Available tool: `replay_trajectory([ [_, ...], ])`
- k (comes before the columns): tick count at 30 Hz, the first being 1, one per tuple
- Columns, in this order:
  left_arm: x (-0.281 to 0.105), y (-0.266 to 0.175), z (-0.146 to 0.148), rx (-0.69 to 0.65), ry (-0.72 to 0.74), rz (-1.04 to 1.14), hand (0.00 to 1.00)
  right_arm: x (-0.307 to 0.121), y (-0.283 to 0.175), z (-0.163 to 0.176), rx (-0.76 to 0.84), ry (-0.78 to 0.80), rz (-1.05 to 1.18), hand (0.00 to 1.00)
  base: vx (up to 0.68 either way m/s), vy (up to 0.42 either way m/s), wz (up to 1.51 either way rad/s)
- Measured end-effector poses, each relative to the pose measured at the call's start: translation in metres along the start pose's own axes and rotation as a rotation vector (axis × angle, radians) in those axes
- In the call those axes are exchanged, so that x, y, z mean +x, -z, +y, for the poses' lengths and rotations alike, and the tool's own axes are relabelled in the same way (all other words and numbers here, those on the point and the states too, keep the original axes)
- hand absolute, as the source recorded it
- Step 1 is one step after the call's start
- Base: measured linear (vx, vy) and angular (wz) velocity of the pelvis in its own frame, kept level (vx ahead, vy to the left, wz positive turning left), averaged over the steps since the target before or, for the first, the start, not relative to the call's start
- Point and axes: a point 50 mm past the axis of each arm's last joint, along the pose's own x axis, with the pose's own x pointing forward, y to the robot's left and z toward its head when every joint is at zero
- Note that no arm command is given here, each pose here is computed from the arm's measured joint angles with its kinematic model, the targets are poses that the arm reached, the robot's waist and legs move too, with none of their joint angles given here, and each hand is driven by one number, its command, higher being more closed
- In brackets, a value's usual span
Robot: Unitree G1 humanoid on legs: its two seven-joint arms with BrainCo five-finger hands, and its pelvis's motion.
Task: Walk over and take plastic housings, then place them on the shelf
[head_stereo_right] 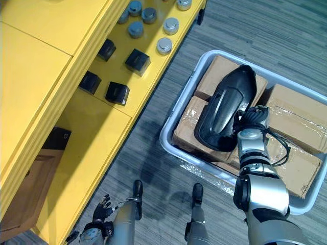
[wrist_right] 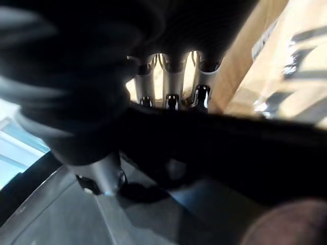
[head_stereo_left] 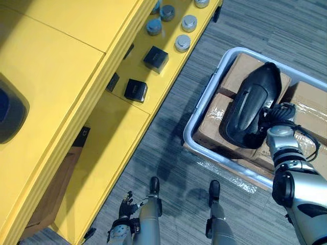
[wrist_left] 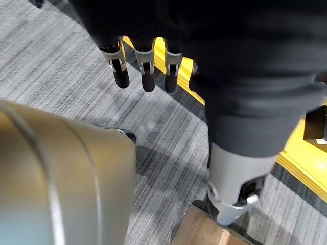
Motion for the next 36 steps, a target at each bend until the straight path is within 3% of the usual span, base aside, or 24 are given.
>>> replay_trajectory([
  [2, -0.002, -0.007, -0.007, -0.016, 0.021, -0.031, 0.00, 0.000, -0.002, 0.000, -0.013, -0.009, -0.008, 1.00, 0.03, -0.003, 0.03],
  [5, -0.015, -0.051, -0.020, -0.116, 0.068, -0.245, 0.00, -0.005, 0.005, 0.007, -0.108, -0.037, -0.059, 1.00, 0.05, 0.004, 0.03],
  [8, -0.035, -0.109, -0.021, -0.212, 0.105, -0.517, 0.00, -0.024, -0.007, 0.022, -0.234, -0.071, -0.271, 1.00, 0.04, 0.000, 0.01],
  [10, -0.047, -0.136, -0.019, -0.238, 0.126, -0.637, 0.00, -0.046, -0.007, 0.027, -0.309, -0.085, -0.417, 1.00, 0.03, 0.011, -0.09],
  [15, -0.061, -0.157, -0.021, -0.259, 0.156, -0.741, 0.00, -0.109, 0.033, 0.037, -0.366, -0.181, -0.546, 1.00, 0.06, -0.022, -0.07],
  [19, -0.064, -0.162, -0.027, -0.301, 0.199, -0.745, 0.00, -0.145, 0.051, 0.033, -0.396, -0.235, -0.604, 1.00, 0.07, -0.020, -0.13],
  [21, -0.064, -0.169, -0.042, -0.386, 0.313, -0.723, 0.00, -0.163, 0.044, 0.031, -0.391, -0.273, -0.688, 1.00, 0.05, -0.005, -0.18],
  [27, -0.070, -0.166, -0.081, -0.449, 0.593, -0.587, 0.00, -0.196, 0.033, 0.053, -0.355, -0.442, -0.829, 1.00, 0.01, 0.000, -0.09],
  [36, -0.078, -0.145, -0.103, -0.497, 0.833, -0.389, 0.00, -0.208, 0.034, 0.064, -0.334, -0.489, -0.841, 1.00, -0.02, -0.019, 0.05],
])
